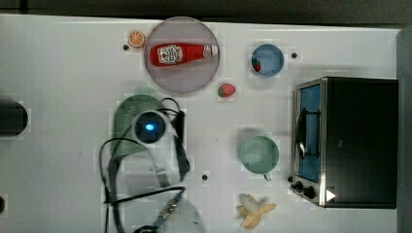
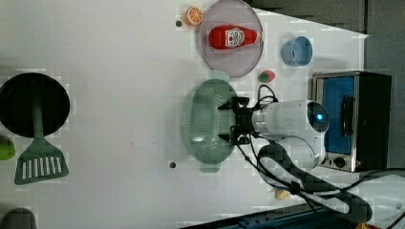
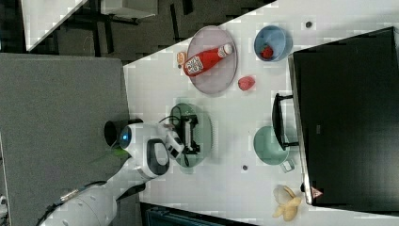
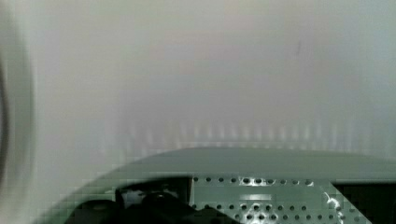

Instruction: Drag strainer left to right.

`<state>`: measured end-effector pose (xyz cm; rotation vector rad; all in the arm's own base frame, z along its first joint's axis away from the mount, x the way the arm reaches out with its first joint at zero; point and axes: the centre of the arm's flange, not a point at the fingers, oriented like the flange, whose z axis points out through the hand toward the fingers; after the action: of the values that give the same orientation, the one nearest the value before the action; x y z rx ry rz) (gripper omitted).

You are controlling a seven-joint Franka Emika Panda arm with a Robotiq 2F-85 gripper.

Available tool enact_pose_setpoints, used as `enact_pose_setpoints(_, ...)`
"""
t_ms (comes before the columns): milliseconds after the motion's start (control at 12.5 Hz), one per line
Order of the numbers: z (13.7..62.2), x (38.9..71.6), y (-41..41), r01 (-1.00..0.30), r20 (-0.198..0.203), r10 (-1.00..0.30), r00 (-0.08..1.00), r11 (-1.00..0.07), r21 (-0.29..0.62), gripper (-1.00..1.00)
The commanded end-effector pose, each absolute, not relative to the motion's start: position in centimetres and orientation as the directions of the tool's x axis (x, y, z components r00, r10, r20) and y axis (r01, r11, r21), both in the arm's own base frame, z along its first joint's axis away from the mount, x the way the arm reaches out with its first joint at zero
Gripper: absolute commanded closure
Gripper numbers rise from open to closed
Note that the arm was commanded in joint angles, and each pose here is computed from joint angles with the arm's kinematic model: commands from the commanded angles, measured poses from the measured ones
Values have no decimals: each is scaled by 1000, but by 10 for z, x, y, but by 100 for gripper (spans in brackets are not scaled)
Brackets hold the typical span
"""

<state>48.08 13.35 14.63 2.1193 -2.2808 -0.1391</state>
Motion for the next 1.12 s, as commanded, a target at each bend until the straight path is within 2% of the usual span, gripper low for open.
enact_pose_setpoints(80, 163, 485, 94, -998, -29, -999, -22, 20, 65, -100)
enact_pose_setpoints(720, 159, 491, 8, -997, 18, -999, 39, -38, 67, -100)
enact_pose_setpoints(1120, 159, 490, -39, -998, 48, -999, -8, 12, 68, -100)
